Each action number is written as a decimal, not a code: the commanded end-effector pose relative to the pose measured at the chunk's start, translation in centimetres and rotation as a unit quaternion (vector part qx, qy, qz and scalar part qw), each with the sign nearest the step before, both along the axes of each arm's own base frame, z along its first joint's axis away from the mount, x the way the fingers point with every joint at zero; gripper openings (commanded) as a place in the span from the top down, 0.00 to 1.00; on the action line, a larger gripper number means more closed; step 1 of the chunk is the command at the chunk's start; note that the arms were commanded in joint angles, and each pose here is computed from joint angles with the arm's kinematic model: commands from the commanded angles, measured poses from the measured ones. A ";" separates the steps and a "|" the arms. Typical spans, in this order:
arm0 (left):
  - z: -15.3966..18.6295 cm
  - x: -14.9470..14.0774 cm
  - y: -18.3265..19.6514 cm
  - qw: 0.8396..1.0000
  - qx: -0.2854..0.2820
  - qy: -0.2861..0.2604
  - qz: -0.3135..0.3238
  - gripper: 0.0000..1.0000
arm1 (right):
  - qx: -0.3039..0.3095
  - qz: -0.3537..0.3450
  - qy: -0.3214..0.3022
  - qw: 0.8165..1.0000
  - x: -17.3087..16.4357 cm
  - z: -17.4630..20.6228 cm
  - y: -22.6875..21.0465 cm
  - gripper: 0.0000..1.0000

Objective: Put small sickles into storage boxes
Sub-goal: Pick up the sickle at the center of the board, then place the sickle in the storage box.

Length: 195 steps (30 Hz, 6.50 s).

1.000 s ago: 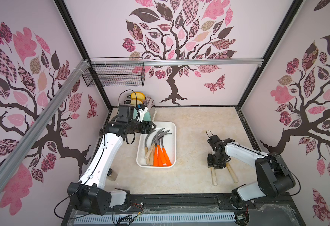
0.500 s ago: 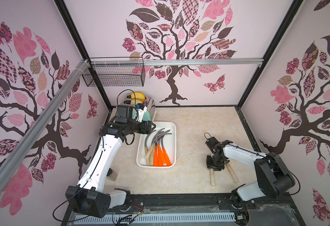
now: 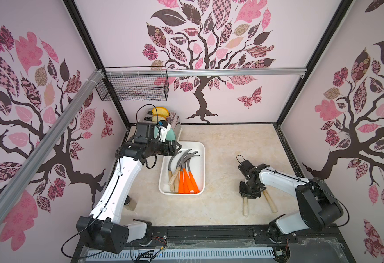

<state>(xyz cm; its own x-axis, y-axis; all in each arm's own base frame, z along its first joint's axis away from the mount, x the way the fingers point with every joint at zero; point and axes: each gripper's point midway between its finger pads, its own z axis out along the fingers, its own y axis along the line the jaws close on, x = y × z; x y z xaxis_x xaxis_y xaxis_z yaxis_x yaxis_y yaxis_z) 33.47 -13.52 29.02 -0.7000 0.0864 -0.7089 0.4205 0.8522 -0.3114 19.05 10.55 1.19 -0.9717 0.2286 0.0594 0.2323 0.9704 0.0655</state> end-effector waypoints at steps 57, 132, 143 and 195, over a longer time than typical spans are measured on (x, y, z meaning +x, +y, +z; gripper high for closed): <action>0.6 0.9 0.5 0.999 0.025 -0.030 0.003 0.22 | 0.138 0.041 -0.157 0.977 9.6 11.1 7.1 1.00; 3.6 -1.1 3.3 0.997 0.020 -0.064 0.027 0.24 | 0.228 0.240 -0.186 0.925 12.7 14.8 30.6 1.00; 4.0 -1.4 3.1 0.997 0.016 -0.067 0.023 0.23 | 0.224 0.245 -0.178 0.927 13.2 13.6 31.4 1.00; 3.5 -1.4 2.8 0.998 0.015 -0.062 0.022 0.23 | 0.199 0.253 -0.098 0.942 12.9 5.4 32.1 0.97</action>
